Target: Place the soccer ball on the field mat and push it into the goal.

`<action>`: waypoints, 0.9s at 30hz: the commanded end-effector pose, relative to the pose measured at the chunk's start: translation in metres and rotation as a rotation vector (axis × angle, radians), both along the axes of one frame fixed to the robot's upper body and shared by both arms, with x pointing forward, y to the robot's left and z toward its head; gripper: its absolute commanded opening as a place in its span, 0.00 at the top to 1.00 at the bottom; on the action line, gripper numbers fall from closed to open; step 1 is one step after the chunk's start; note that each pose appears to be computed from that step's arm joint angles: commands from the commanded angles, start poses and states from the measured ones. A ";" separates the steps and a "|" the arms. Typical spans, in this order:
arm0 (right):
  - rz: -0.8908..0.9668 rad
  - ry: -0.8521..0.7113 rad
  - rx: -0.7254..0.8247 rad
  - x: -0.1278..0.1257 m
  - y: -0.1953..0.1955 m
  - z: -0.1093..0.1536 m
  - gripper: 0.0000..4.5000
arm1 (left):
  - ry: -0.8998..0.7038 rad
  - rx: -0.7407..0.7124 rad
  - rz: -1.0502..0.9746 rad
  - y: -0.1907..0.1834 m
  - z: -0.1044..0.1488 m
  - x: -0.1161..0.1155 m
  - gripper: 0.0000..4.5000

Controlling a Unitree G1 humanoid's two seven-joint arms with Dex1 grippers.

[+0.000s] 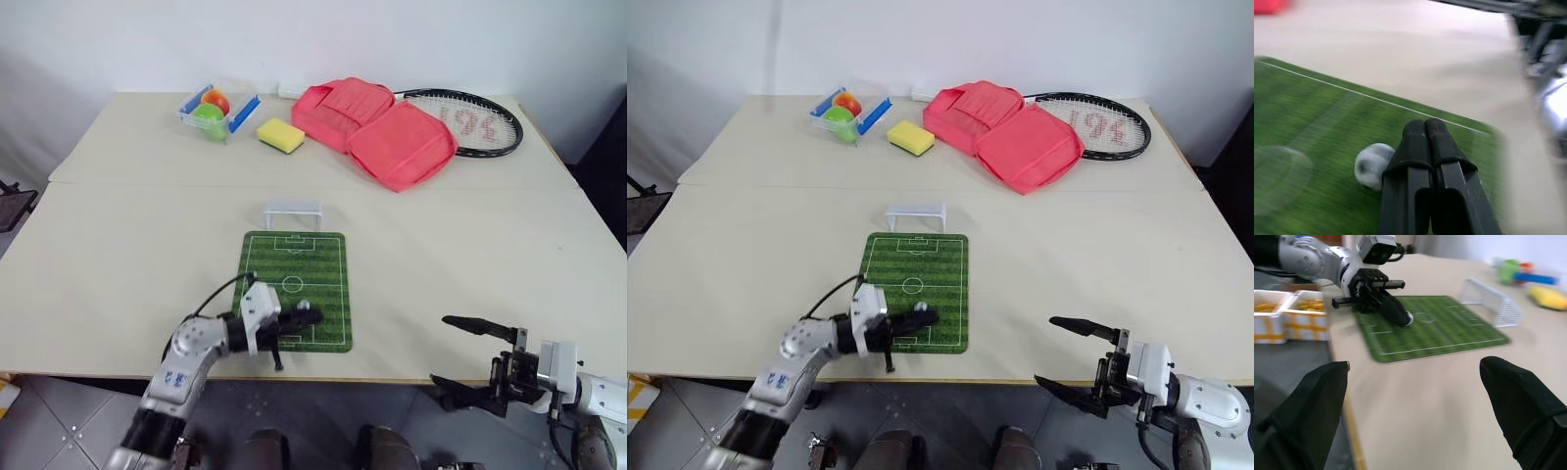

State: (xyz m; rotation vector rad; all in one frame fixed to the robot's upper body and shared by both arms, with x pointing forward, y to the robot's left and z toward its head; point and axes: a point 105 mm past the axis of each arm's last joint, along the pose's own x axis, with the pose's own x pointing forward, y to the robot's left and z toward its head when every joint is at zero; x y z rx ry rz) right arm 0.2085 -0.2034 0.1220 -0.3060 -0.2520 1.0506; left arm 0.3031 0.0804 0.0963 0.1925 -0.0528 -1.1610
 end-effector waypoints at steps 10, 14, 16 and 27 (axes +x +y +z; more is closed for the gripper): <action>-0.229 -0.084 0.177 0.028 0.016 0.023 0.00 | -0.183 -0.029 0.056 0.045 0.040 0.012 0.99; -0.252 -0.099 0.183 0.035 0.013 0.026 0.00 | -0.092 0.017 0.064 0.085 0.020 -0.028 0.99; -0.265 -0.109 0.177 0.039 0.011 0.027 0.00 | -0.069 0.018 0.147 0.109 0.016 -0.039 0.99; -0.307 -0.161 0.192 0.057 0.002 0.034 0.00 | -0.081 0.022 0.638 0.196 0.027 -0.045 0.99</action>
